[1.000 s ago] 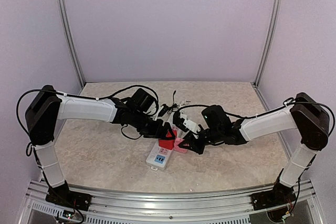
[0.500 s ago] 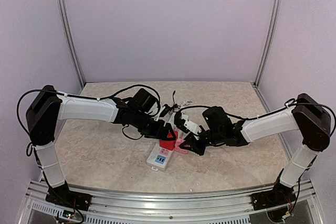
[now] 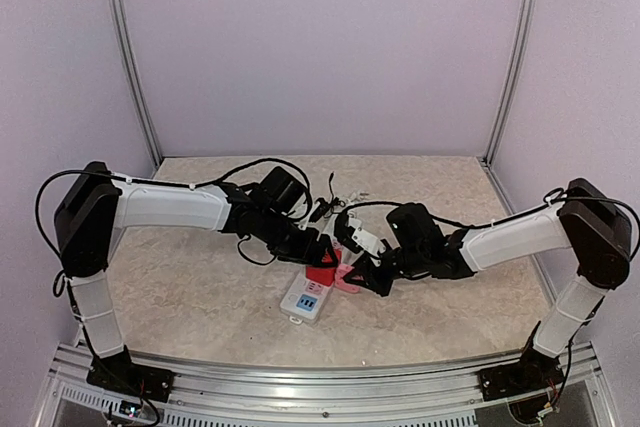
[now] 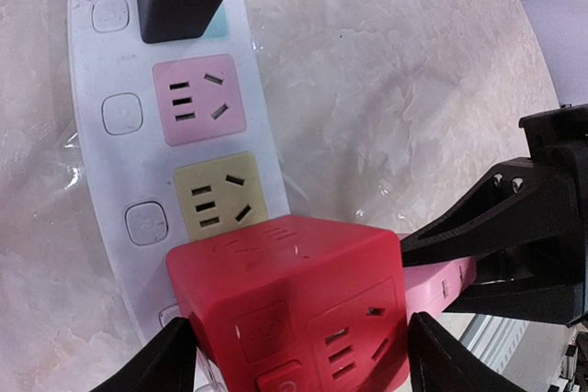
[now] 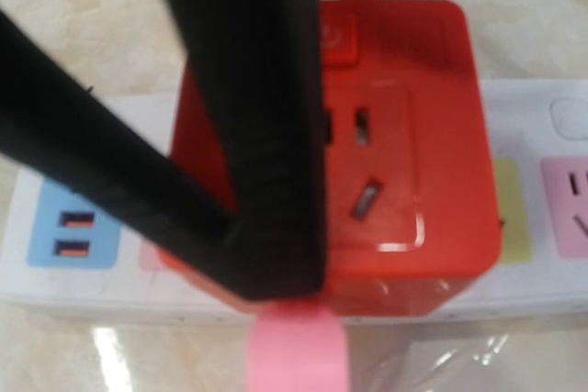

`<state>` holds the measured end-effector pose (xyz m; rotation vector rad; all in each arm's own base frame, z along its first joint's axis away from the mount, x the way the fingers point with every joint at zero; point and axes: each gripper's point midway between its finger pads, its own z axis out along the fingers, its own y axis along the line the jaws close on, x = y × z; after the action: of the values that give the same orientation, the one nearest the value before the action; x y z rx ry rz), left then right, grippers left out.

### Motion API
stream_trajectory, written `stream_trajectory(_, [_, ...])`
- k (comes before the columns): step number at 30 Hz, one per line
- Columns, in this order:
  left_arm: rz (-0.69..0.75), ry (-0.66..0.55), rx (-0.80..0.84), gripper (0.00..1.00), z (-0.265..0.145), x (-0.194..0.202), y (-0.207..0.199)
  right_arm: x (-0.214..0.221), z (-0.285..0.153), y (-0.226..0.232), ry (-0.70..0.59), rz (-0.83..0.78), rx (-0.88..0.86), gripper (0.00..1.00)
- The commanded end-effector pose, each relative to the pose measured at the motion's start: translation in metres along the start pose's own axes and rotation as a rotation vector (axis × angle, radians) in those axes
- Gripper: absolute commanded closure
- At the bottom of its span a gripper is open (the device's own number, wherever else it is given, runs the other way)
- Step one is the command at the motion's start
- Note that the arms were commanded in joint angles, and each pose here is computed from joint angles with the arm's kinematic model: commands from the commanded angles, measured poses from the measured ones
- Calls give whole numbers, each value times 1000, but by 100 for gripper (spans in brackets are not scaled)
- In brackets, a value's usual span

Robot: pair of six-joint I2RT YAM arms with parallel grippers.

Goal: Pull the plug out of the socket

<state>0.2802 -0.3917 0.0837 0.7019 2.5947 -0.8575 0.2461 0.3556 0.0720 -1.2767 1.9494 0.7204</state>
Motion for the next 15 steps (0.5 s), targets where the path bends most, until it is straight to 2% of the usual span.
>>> stream_trajectory(1, [-25, 148, -191, 30, 27, 46, 53, 44, -5, 2, 135, 75, 22, 100])
stream_trajectory(15, [-53, 177, -231, 32, 33, 52, 76, 73, -10, 5, 205, 112, 31, 100])
